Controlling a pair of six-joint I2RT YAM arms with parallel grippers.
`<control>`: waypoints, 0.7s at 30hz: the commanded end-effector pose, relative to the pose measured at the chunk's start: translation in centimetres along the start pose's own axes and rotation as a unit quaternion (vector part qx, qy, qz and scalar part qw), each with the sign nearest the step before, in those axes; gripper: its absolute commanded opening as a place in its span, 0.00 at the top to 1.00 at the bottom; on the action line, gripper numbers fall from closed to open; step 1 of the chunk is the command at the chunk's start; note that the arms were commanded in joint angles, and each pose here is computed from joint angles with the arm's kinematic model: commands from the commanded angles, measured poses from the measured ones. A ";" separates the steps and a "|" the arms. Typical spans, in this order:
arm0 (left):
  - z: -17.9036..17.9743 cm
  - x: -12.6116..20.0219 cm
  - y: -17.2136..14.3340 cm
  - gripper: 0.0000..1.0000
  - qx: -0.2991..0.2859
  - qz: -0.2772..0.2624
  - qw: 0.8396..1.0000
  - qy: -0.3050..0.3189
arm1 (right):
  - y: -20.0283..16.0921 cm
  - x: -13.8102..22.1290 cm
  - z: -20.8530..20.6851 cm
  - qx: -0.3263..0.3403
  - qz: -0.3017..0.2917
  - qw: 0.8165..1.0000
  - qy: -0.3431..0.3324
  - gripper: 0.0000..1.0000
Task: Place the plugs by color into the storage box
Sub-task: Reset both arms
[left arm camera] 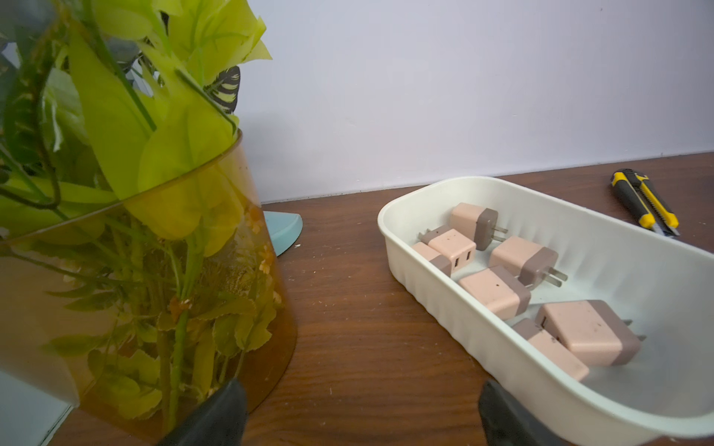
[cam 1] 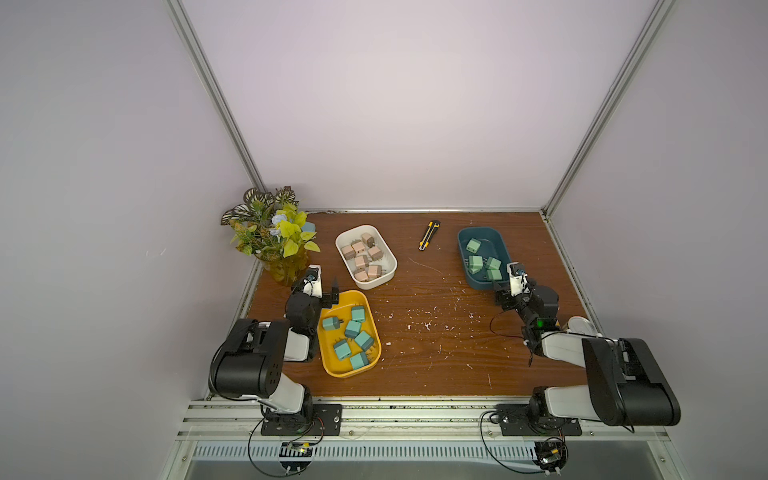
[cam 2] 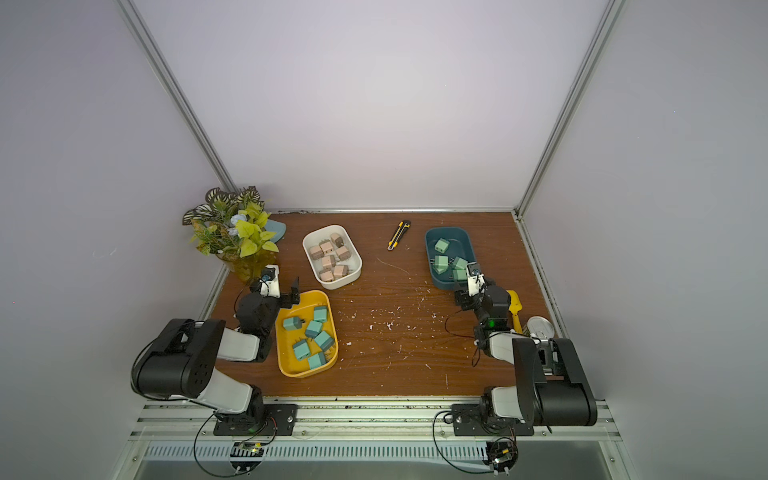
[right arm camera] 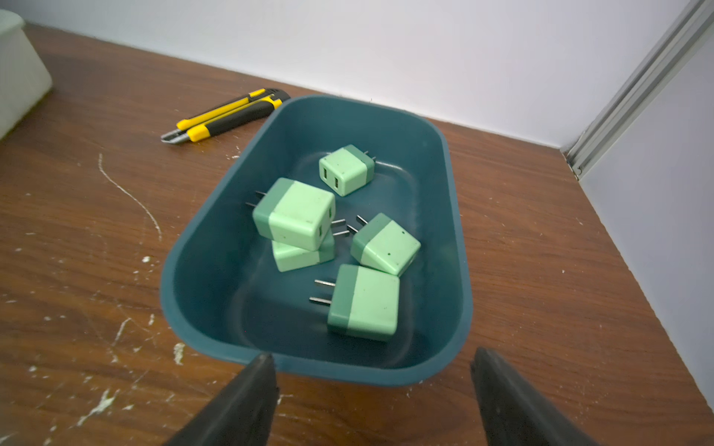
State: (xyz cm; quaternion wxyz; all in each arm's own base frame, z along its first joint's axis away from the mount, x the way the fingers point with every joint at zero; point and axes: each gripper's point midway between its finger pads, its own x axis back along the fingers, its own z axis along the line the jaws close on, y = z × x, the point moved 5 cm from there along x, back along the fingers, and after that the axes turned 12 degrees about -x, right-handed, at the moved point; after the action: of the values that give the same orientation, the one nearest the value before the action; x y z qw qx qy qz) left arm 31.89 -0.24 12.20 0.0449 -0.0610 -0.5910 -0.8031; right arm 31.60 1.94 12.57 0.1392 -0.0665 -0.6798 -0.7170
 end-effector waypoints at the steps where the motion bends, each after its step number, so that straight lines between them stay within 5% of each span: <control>1: 0.9 0.0 0.6 0.04 0.019 -0.014 0.999 0.025 | 1.8 1.4 -0.1 -0.016 -0.063 0.998 0.006 0.15; 6: 1.4 0.0 0.4 0.02 0.025 -0.011 0.998 0.047 | 1.7 1.6 1.8 -0.011 -0.089 0.993 0.072 0.16; 11: 1.5 0.0 0.5 0.01 0.027 -0.012 0.998 0.051 | 0.6 0.3 0.6 -0.040 -0.104 0.993 0.029 0.15; 13: 1.5 0.0 0.5 0.01 0.027 -0.012 0.998 0.051 | 0.5 -0.8 -0.6 -0.055 -0.063 0.996 -0.010 0.15; 17: 1.5 0.0 0.4 0.01 0.027 -0.012 0.998 0.051 | 0.7 -0.8 -1.8 -0.082 -0.076 0.992 -0.056 0.01; 21: 1.5 0.0 0.4 0.01 0.026 -0.011 0.998 0.051 | 0.6 -0.9 -1.7 -0.081 -0.072 0.993 -0.056 0.00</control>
State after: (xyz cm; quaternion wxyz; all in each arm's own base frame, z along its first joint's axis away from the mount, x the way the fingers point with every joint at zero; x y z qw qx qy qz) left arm 31.88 0.64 12.55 0.0676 -0.0292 -0.6059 -0.7921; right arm 32.26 0.85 11.21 0.0809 -0.0765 -0.6376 -0.7623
